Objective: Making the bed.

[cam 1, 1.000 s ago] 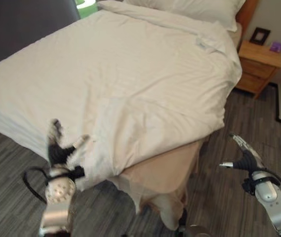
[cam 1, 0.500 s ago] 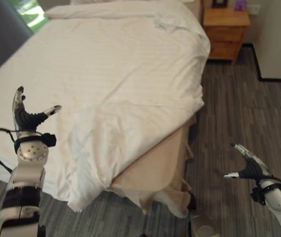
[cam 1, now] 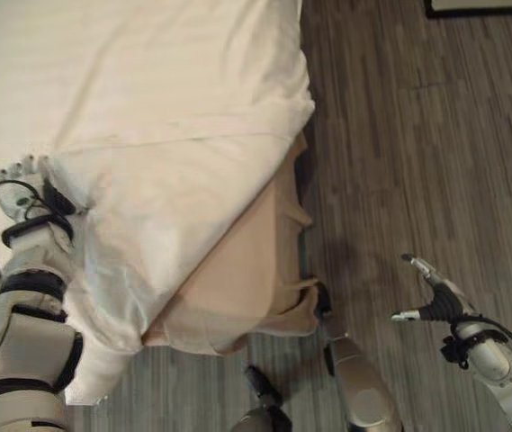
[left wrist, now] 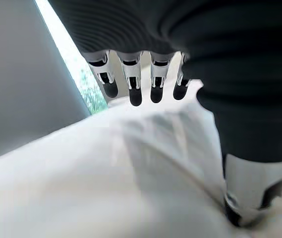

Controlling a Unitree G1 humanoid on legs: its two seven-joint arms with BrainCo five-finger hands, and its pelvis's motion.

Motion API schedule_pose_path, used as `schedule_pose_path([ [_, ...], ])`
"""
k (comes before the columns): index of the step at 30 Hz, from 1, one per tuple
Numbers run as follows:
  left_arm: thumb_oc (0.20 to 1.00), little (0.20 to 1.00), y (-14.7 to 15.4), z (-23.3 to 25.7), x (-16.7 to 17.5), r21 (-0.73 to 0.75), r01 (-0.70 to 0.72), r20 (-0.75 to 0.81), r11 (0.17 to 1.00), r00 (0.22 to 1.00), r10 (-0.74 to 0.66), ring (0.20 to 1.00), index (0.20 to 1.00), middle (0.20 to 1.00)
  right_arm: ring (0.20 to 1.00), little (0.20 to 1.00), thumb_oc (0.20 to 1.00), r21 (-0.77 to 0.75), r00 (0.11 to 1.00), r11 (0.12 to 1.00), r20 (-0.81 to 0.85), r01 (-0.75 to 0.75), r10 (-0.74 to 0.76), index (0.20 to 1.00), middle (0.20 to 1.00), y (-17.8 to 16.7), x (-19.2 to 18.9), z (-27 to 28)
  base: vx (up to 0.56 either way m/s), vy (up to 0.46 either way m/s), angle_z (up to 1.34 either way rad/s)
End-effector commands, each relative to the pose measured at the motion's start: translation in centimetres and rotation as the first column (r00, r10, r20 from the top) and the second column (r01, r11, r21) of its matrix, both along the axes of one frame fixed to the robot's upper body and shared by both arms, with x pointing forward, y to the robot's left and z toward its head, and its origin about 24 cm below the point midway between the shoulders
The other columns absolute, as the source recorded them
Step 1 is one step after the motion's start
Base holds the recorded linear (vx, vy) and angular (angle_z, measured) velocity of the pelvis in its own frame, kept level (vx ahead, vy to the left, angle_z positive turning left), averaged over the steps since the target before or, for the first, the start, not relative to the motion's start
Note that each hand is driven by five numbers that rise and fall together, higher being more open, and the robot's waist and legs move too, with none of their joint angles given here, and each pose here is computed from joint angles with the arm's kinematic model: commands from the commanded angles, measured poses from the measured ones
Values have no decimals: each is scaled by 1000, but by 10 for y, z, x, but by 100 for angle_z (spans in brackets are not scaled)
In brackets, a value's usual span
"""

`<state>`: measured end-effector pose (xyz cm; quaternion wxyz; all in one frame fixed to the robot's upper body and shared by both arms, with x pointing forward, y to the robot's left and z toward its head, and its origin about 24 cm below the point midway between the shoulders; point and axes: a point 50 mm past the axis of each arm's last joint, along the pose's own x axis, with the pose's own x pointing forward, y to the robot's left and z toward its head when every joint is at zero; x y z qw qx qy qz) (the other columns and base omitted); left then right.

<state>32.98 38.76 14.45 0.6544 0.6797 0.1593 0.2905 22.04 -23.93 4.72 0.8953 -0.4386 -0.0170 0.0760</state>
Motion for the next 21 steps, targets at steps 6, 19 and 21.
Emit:
schedule_pose_path([
  [6, 200, 200, 3, -50, -18, -237, -81, -142, 968, 989, 48, 200, 200, 200, 1000, 1000, 1000, 18, 995, 998, 78, 56, -57, 1000, 1000, -8, 12, 11, -19, -2, -10],
  [19, 200, 200, -210, 25, 31, -173, 785, 484, 594, 593, -643, 200, 200, 200, 1000, 1000, 1000, 23, 963, 988, -229, 151, -142, 1000, 1000, -7, -15, -57, -110, 19, 47],
  [21, 200, 200, -227, 13, 24, -231, 824, 525, 517, 553, -647, 200, 200, 200, 1000, 1000, 1000, 33, 955, 987, -257, 159, -145, 1000, 1000, -3, -21, -64, -244, 136, 0],
])
